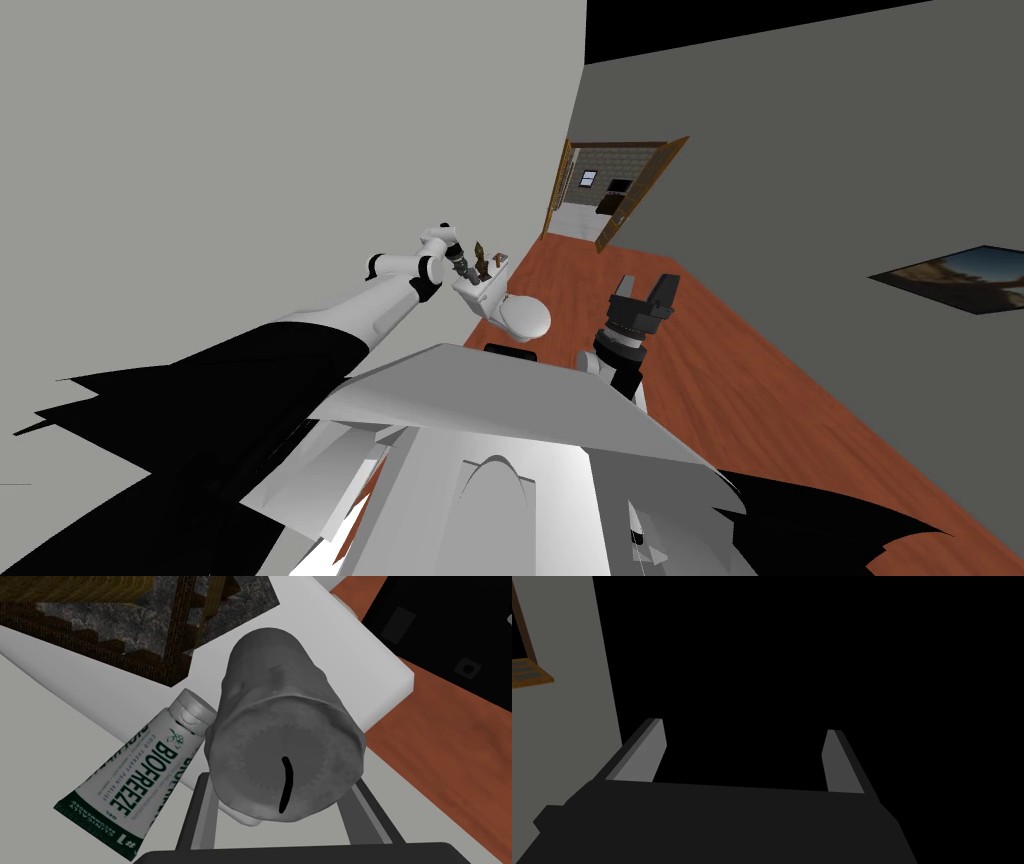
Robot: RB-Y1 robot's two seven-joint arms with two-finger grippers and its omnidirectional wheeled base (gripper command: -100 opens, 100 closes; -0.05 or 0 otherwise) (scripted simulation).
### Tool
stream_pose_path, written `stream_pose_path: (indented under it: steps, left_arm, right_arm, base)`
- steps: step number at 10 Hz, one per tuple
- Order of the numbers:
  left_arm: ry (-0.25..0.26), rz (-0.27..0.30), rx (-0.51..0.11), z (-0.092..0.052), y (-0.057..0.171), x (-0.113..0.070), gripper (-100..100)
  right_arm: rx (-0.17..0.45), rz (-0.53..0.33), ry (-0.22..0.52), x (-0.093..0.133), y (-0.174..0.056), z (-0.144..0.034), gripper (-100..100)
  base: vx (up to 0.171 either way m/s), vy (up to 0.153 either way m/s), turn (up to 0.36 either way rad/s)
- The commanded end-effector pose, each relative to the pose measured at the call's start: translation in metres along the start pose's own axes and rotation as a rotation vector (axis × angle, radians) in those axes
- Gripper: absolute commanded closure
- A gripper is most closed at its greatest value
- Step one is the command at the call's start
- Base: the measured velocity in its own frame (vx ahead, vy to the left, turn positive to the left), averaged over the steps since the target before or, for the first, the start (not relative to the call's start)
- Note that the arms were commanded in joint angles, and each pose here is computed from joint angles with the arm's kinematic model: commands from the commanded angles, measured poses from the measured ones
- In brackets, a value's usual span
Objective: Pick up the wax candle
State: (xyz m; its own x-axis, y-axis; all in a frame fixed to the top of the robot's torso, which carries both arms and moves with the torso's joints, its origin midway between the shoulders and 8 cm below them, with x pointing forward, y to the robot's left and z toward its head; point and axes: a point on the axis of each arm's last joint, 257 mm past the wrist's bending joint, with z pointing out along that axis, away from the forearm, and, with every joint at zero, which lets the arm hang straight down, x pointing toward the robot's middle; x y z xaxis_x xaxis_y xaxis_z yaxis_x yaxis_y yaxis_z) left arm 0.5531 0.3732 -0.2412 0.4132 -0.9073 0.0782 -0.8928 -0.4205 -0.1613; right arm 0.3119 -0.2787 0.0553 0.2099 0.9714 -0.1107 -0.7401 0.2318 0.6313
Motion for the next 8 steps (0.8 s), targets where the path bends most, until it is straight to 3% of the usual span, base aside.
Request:
stream_pose_path:
  steps: [1,2,3,4,8]
  left_arm:
    - [0.000,0.000,0.000,0.000,0.000,0.000,100]
    - [0.000,0.000,0.000,0.000,0.000,0.000,100]
    - [0.000,0.000,0.000,0.000,0.000,0.000,0]
    - [0.000,-0.001,0.003,-0.014,-0.005,-0.001,100]
    - [0.000,-0.001,0.004,-0.018,-0.006,0.000,100]
  right_arm:
    - [0.000,0.000,0.000,0.000,0.000,0.000,0]
    - [0.000,0.000,0.000,0.000,0.000,0.000,0]
    - [0.000,0.000,0.000,0.000,0.000,0.000,0]
    - [0.000,0.000,0.000,0.000,0.000,0.000,0]
    - [0.000,0.000,0.000,0.000,0.000,0.000,0]
  base:
    - [0.000,0.000,0.000]
    - [0.000,0.000,0.000]
    - [0.000,0.000,0.000]
    - [-0.013,-0.002,-0.006]
    - [-0.011,-0.003,0.000]
